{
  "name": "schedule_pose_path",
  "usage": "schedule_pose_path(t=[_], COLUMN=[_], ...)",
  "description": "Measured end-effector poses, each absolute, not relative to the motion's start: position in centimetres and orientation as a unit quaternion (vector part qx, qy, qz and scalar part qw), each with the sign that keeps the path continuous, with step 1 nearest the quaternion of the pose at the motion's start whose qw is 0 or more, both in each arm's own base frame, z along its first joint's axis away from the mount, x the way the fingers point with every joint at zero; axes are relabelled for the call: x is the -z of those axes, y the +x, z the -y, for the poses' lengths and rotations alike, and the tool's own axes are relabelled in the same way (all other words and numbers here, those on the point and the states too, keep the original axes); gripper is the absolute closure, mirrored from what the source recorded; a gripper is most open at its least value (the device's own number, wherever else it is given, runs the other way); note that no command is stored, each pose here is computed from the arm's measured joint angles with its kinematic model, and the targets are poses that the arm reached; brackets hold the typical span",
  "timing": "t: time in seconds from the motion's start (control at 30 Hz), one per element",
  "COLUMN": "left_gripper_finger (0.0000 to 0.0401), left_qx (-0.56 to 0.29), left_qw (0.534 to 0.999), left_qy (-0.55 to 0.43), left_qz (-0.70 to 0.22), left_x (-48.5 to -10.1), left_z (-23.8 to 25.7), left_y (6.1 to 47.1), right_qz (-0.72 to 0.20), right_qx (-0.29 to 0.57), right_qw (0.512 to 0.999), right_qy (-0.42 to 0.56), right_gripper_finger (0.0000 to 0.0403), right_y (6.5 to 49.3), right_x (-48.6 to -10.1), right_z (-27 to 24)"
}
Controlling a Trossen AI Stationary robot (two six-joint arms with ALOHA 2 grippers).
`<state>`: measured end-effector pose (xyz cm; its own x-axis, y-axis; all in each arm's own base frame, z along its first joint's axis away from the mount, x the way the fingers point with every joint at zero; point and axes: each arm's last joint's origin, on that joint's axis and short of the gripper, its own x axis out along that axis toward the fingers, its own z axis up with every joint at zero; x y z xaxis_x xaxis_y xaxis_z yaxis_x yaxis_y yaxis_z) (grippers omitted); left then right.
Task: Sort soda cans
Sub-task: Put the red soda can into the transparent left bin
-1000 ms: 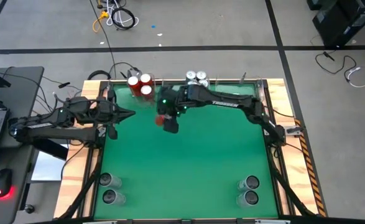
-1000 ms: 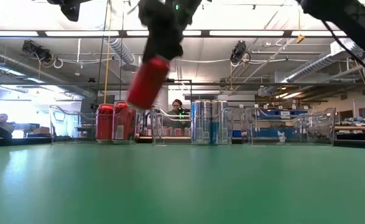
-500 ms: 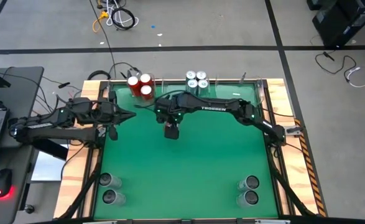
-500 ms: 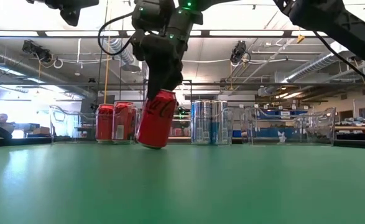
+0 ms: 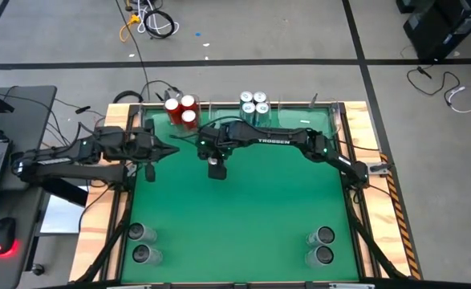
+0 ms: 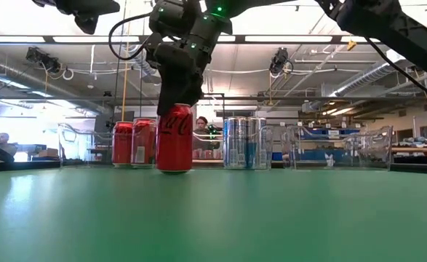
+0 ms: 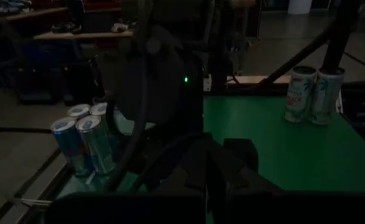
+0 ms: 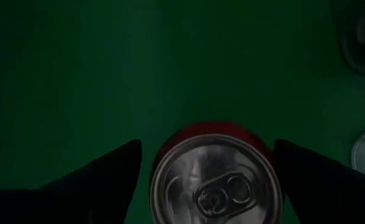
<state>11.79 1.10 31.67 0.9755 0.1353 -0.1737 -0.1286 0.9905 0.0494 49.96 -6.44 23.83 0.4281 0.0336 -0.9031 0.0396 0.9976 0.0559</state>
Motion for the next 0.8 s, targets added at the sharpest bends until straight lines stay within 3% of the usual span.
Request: schedule_pose_path(t=[0.47, 0.6, 0.8], left_gripper_finger=[0.0397, 0.0397, 0.0398], left_qx=[-0.066, -0.061, -0.044], left_qw=[0.991, 0.991, 0.993], left_qy=[-0.002, -0.002, 0.013], left_qz=[-0.119, -0.118, -0.108], left_x=[-31.0, -31.0, -31.2], left_z=[-1.2, -1.1, -0.7], left_y=[13.2, 13.2, 13.1], right_qz=[-0.496, -0.479, -0.466], right_qx=[0.019, 0.035, 0.039], right_qw=[0.868, 0.876, 0.882], right_qy=[-0.028, -0.045, -0.054], right_gripper_finger=[0.0069, 0.0119, 0.0246], right_y=[49.3, 48.9, 48.5], right_x=[-27.3, -28.7, -29.7], right_z=[6.3, 6.8, 7.6])
